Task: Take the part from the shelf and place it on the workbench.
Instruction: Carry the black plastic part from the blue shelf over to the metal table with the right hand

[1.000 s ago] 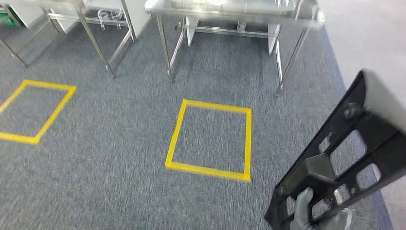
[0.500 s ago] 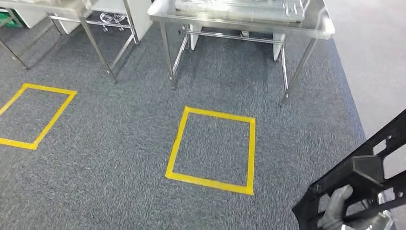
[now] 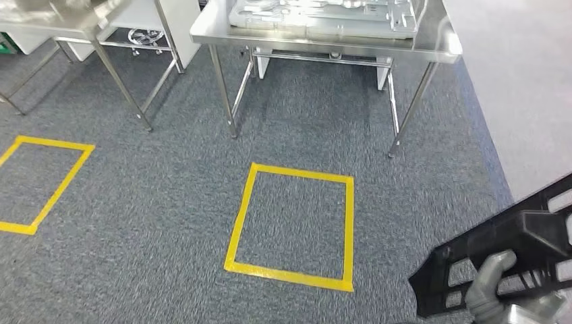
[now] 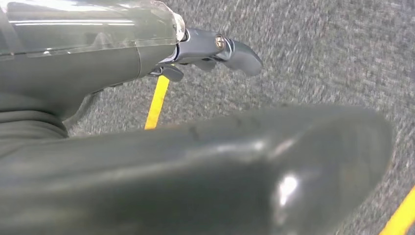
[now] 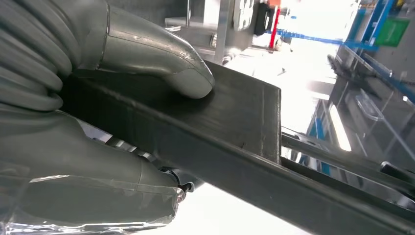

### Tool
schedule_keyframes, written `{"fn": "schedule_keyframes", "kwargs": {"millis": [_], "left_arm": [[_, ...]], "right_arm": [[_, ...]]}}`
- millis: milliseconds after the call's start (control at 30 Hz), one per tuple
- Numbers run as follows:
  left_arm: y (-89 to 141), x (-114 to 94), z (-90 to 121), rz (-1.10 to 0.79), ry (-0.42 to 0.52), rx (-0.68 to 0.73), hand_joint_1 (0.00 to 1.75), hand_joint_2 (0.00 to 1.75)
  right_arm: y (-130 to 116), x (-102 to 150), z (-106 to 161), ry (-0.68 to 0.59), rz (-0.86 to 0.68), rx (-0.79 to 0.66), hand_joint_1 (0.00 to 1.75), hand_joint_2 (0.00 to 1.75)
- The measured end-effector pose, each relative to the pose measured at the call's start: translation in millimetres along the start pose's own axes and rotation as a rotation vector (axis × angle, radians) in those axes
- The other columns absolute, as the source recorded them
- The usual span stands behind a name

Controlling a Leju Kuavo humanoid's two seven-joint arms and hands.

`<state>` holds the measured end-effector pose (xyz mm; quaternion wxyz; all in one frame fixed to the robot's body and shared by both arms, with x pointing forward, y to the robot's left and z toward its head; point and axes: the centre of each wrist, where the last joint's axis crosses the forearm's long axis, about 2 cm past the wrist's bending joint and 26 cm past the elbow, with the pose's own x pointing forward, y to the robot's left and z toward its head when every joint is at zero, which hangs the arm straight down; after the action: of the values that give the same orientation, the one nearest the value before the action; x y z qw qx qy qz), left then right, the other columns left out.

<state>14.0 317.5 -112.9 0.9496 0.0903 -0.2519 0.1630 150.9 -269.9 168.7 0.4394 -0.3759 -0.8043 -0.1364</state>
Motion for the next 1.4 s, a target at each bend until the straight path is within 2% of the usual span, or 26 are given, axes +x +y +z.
{"fn": "schedule_keyframes", "kwargs": {"millis": [500, 700, 1000, 1267, 1400], "left_arm": [[-5, 1, 0, 0.0, 0.001, -0.019, 0.0, 0.0], [-7, 9, -4, -0.007, -0.015, -0.03, 0.0, 0.0], [2, 5, -3, -0.029, -0.001, -0.024, 0.0, 0.0], [1, 8, -4, -0.028, -0.004, -0.027, 0.0, 0.0], [1, 7, -4, -0.025, 0.006, -0.027, 0.0, 0.0]], "right_arm": [[-1, -17, -25, 0.005, -0.005, 0.008, 1.75, 1.75], [-2, -38, -69, -0.001, 0.025, -0.012, 1.75, 1.75], [-10, -64, -134, -0.041, 0.139, -0.04, 1.75, 1.75], [-16, -70, -153, -0.061, 0.174, -0.051, 1.75, 1.75], [-15, -72, -156, -0.05, 0.211, 0.011, 1.75, 1.75]]}}
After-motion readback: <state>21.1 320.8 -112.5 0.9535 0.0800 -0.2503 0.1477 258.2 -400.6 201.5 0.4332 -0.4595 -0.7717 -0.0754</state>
